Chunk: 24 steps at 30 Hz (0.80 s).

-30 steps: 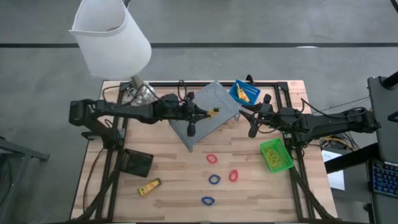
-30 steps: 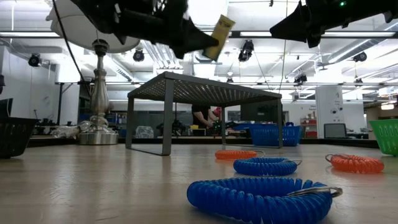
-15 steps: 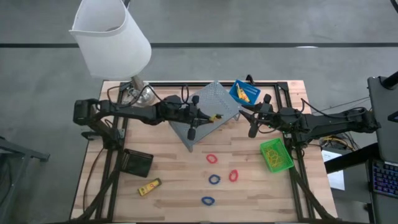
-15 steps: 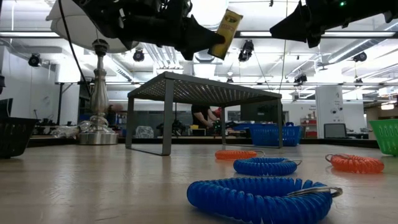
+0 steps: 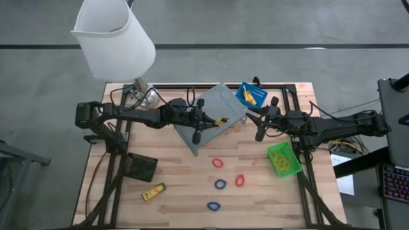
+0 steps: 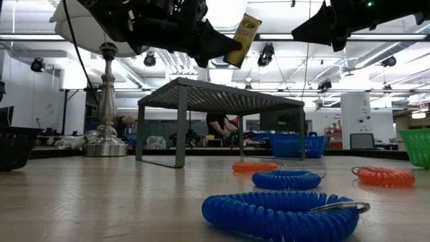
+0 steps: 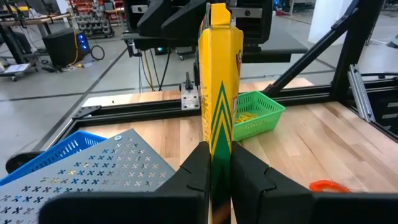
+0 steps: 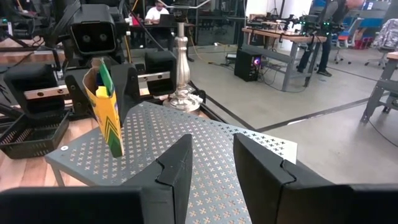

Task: Pick & Place Office Desk Supplies
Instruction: Put the crayon box into the blue basket

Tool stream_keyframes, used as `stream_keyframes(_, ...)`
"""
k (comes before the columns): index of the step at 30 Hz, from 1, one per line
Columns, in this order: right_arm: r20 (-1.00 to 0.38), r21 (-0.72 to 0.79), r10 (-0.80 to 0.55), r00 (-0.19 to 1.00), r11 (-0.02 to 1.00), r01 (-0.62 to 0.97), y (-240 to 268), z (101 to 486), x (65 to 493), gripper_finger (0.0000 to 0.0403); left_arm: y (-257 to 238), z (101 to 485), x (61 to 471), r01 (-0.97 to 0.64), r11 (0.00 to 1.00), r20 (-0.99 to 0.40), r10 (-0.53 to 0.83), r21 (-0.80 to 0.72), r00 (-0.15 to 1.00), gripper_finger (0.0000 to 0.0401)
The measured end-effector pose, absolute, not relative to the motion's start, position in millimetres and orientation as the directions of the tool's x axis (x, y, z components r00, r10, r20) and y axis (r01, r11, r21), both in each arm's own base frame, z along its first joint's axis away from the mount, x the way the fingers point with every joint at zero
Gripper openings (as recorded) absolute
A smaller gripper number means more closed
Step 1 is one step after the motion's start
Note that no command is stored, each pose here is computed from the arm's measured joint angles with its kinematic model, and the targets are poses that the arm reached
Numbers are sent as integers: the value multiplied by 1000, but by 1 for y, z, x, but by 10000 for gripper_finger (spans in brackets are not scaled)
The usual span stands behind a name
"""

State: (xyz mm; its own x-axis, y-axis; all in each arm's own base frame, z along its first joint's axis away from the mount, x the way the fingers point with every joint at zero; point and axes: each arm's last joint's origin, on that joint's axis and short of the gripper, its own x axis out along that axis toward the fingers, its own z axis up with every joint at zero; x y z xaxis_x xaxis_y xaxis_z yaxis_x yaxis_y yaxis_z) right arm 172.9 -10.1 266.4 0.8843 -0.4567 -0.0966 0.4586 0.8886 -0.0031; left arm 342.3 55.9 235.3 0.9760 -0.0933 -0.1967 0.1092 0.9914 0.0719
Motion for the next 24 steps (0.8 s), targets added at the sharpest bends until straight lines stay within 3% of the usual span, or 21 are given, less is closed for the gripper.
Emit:
stream_keyframes(9, -93, -27, -457, 884, 889, 457, -10, 267, 173, 126, 56, 235, 342, 109, 991, -197, -93, 72, 976, 38)
stream_keyframes(16, -96, 126, -451, 887, 879, 460, -10, 266, 174, 126, 56, 235, 342, 109, 991, -197, -93, 71, 976, 38)
stream_keyframes(24, -92, 109, -456, 885, 879, 464, -10, 265, 179, 118, 56, 235, 342, 109, 991, -198, -93, 71, 976, 38)
